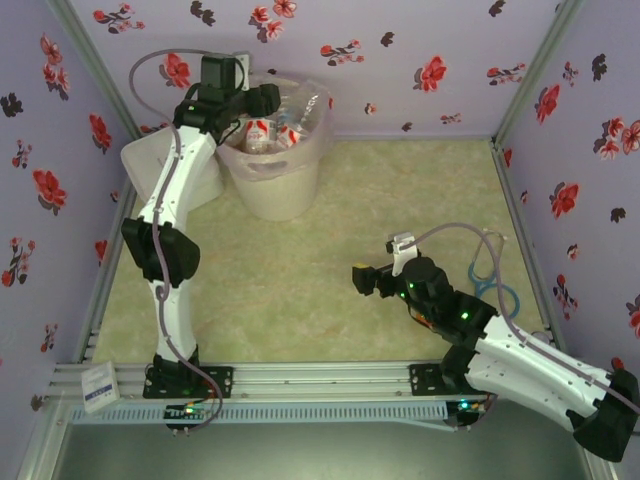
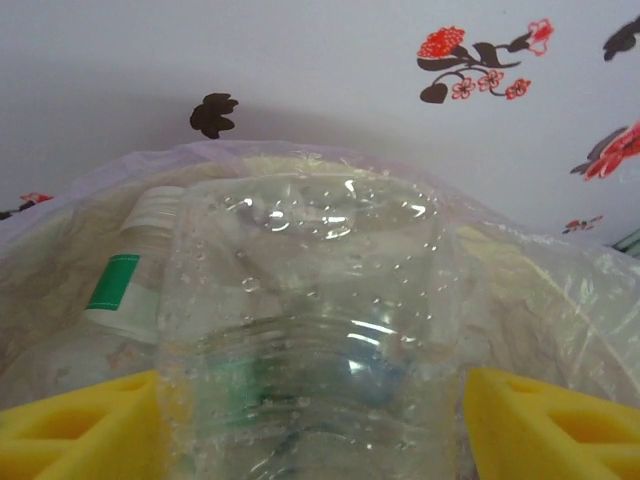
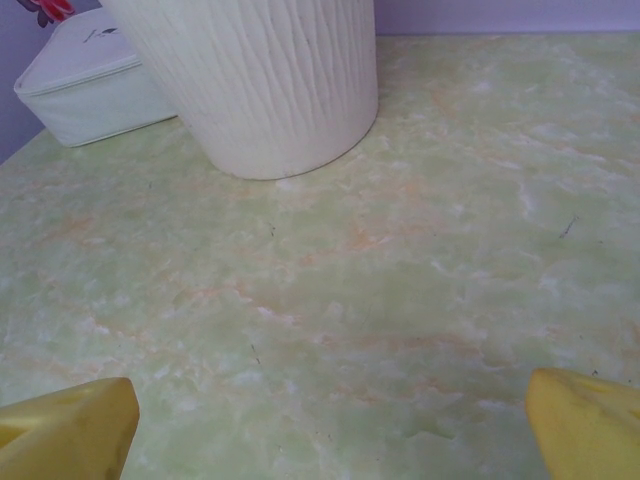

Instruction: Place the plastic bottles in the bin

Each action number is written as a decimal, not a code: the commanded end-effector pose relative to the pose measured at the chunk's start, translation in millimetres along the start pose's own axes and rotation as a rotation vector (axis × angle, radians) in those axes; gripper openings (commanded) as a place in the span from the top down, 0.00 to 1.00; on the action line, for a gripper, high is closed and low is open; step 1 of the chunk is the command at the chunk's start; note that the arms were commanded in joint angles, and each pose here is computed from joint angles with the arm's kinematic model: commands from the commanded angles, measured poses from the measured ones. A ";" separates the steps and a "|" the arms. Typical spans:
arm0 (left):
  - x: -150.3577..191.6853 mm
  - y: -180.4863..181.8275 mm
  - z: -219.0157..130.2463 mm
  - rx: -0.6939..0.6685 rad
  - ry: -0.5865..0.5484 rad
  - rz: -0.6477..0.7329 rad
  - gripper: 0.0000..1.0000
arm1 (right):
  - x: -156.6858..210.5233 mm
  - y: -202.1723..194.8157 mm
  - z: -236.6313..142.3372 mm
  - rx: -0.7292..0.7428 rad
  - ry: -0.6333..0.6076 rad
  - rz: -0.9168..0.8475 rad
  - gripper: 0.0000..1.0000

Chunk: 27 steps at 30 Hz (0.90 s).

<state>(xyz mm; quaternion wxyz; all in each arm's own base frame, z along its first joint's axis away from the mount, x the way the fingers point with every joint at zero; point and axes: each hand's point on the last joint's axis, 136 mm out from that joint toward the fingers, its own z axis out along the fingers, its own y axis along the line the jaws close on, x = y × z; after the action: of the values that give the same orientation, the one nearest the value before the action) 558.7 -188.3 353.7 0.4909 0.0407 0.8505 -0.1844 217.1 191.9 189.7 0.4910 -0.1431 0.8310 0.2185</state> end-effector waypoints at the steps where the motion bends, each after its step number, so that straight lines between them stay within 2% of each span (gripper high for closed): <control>1: -23.9 -6.6 -33.5 0.017 -0.063 0.017 0.20 | 3.2 -8.4 0.9 0.039 0.004 0.017 0.01; 7: -55.8 -21.0 -81.0 0.039 -0.173 0.069 0.09 | 3.0 -9.8 1.5 0.048 0.003 0.023 0.00; 12: -53.9 -61.2 -103.1 0.074 -0.220 0.182 0.01 | 2.2 -6.4 7.0 0.040 0.006 0.027 0.01; 17: -31.2 -103.4 -86.2 0.113 -0.203 0.269 0.00 | -0.6 0.4 11.3 0.021 0.023 0.033 0.01; 20: -14.5 -110.6 -65.4 0.100 -0.162 0.297 0.00 | -1.7 0.8 8.9 0.020 0.027 0.037 0.00; 27: 13.5 -83.8 -25.8 0.009 -0.069 0.248 0.00 | -3.1 -1.8 2.0 0.021 0.010 0.053 0.01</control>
<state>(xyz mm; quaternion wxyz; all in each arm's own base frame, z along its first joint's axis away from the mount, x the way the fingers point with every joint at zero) 495.2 -273.1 393.4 0.5460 0.1641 0.8068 -0.1549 218.9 193.2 175.8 0.4705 -0.1348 0.8463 0.2101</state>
